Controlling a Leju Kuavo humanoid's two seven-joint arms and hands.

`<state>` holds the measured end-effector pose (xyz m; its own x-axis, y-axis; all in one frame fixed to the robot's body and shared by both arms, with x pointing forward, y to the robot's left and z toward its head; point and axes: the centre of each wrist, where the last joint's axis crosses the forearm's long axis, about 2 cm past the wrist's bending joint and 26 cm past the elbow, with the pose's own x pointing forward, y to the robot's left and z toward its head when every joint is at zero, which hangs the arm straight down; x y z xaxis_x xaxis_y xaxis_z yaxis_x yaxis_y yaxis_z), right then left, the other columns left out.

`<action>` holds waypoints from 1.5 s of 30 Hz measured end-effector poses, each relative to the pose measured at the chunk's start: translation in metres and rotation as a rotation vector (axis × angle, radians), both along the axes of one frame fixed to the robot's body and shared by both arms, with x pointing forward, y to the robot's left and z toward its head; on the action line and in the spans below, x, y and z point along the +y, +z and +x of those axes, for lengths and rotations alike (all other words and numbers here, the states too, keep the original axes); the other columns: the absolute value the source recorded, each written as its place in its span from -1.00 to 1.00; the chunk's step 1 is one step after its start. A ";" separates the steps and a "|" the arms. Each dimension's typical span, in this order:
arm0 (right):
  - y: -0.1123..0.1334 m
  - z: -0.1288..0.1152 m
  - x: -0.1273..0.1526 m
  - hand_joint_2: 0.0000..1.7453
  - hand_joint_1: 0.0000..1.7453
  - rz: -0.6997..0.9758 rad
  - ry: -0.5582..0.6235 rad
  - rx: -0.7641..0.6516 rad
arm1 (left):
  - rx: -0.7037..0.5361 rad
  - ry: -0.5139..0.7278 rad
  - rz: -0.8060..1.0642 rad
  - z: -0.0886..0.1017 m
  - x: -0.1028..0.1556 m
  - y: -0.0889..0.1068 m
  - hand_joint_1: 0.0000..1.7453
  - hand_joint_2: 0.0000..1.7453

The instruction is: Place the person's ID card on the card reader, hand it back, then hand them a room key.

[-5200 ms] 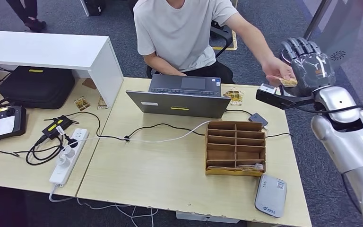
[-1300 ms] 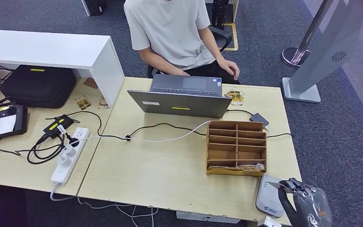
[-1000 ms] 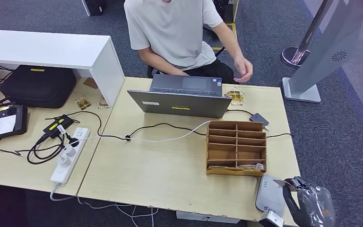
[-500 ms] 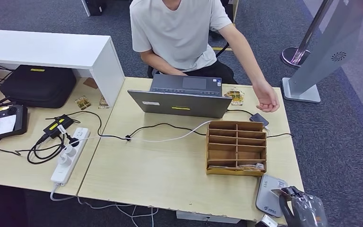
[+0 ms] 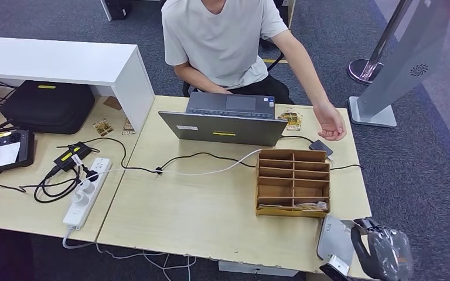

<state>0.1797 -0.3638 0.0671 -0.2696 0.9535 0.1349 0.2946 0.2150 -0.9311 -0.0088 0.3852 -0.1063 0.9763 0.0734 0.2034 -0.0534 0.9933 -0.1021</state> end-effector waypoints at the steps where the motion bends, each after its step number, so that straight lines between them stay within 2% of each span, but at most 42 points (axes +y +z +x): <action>1: 0.009 0.007 0.000 1.00 1.00 0.001 0.013 -0.036 | 0.000 -0.005 0.001 0.000 0.001 0.000 -1.00 1.00; 6: 0.055 0.052 0.002 1.00 1.00 -0.020 0.073 -0.190 | -0.003 -0.029 0.007 0.004 0.004 0.001 -1.00 1.00; 11: 0.094 0.105 0.010 1.00 1.00 -0.078 0.106 -0.270 | -0.012 -0.060 0.010 0.012 0.007 0.002 -1.00 1.00; 21: 0.133 0.213 0.053 1.00 1.00 -0.129 0.085 -0.118 | -0.007 -0.111 -0.019 0.027 0.011 0.003 -1.00 1.00; 28: 0.151 0.252 0.083 1.00 1.00 -0.155 0.063 -0.068 | 0.001 -0.114 -0.052 0.028 0.012 0.004 -1.00 1.00; 32: 0.153 0.260 0.092 1.00 -1.00 -0.154 0.066 -0.048 | 0.000 -0.118 -0.070 0.029 0.012 0.004 -1.00 1.00; 45: 0.144 0.259 0.097 1.00 -1.00 -0.121 0.108 -0.050 | -0.004 -0.099 -0.053 0.028 0.012 0.004 -1.00 1.00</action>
